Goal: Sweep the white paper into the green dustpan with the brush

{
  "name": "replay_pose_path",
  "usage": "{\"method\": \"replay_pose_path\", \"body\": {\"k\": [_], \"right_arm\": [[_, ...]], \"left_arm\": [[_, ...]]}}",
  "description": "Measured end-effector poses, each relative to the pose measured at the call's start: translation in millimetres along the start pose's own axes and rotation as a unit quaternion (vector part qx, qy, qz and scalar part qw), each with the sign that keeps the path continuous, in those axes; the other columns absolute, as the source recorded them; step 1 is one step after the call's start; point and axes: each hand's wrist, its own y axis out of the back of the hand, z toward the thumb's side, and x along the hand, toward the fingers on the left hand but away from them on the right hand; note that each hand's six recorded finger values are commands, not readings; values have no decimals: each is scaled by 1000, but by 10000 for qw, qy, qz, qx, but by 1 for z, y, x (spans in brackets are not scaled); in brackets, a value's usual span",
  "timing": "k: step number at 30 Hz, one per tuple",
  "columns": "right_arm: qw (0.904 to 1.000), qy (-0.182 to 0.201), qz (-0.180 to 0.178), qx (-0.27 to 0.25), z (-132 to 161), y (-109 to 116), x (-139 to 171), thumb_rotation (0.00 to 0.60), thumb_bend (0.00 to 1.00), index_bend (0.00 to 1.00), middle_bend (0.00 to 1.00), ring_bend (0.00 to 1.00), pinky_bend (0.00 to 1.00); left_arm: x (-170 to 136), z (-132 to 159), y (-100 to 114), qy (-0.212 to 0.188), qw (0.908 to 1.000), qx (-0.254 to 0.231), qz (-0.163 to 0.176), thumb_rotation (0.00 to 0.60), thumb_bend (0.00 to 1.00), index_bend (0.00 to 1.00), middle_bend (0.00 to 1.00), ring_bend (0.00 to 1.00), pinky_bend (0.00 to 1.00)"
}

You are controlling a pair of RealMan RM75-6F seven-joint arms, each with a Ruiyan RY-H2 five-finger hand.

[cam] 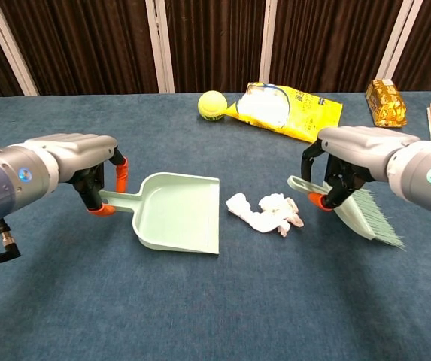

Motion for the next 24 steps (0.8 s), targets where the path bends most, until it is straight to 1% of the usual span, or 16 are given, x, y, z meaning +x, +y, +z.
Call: {"method": "replay_pose_path", "body": {"k": [4,8,16,24], "right_arm": [[10000,-3,8,35,1,2,-2,600,491,810,946,968,912],[10000,75,9,40,8,3,-1,600,491,810,946,968,912],[9997,229,-4,-17,26,8,2,600,492,810,946,968,912],[9992,318,192,-127,45,10,12,600,495,814,946,968,912]], "left_arm": [[2,11,0,61,9997,-153,-197,600,618,751,1000,994,1000],[3,24,-2,10,9992,-275,-287,600,621,752,1000,993,1000],[3,36,-2,-77,9991,-313,-264,600,622,753,1000,994,1000],[3,41,-4,-82,9992,-285,-274,600,622,753,1000,994,1000]]}}
